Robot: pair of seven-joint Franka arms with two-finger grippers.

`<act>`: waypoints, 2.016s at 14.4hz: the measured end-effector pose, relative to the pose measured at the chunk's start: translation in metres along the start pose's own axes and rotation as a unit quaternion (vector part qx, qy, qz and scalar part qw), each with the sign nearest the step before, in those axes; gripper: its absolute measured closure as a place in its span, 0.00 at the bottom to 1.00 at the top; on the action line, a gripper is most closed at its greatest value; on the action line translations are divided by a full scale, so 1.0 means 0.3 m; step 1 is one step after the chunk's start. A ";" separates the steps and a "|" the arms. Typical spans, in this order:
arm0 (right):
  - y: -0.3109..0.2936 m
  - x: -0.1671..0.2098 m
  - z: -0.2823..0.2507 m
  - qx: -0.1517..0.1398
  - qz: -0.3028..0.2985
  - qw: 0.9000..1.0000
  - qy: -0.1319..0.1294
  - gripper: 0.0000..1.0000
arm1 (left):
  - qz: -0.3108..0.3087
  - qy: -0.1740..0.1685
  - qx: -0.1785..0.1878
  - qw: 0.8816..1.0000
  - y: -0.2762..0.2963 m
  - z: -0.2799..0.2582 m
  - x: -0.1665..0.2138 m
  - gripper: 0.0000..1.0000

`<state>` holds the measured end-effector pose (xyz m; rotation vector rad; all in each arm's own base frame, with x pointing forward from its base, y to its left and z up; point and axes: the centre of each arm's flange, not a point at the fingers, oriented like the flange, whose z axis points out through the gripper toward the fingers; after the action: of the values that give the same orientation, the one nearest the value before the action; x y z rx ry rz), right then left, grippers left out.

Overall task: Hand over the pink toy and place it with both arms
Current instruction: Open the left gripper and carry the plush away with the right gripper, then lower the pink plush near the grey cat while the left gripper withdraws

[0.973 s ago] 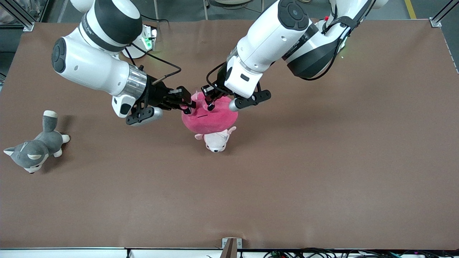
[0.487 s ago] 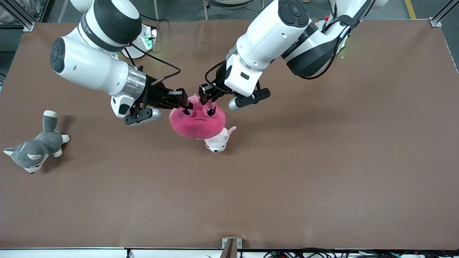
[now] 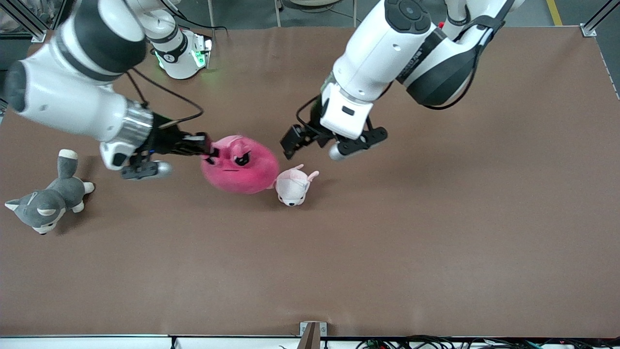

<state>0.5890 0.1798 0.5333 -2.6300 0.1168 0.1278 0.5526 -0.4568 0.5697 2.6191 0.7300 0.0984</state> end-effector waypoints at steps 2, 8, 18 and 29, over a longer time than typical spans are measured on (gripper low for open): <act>0.143 0.046 -0.085 -0.003 0.011 1.000 0.009 0.89 | 0.007 0.023 0.030 0.999 -0.049 -0.040 0.085 0.00; 0.662 0.173 -0.067 0.011 0.001 0.999 -0.043 0.89 | 0.082 0.028 0.113 0.990 -0.351 -0.200 0.538 0.00; 0.949 0.225 0.145 0.067 0.002 0.991 -0.118 0.89 | 0.191 0.044 0.236 0.952 -0.593 -0.347 0.750 0.00; 1.101 0.243 0.296 0.103 -0.010 0.984 -0.146 0.89 | 0.241 -0.047 0.225 0.943 -0.846 -0.683 0.664 0.00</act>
<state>0.6200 -0.0690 0.2893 -2.3764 0.0031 0.4662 0.5660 -0.0820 0.6431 3.1633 0.0583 -0.0634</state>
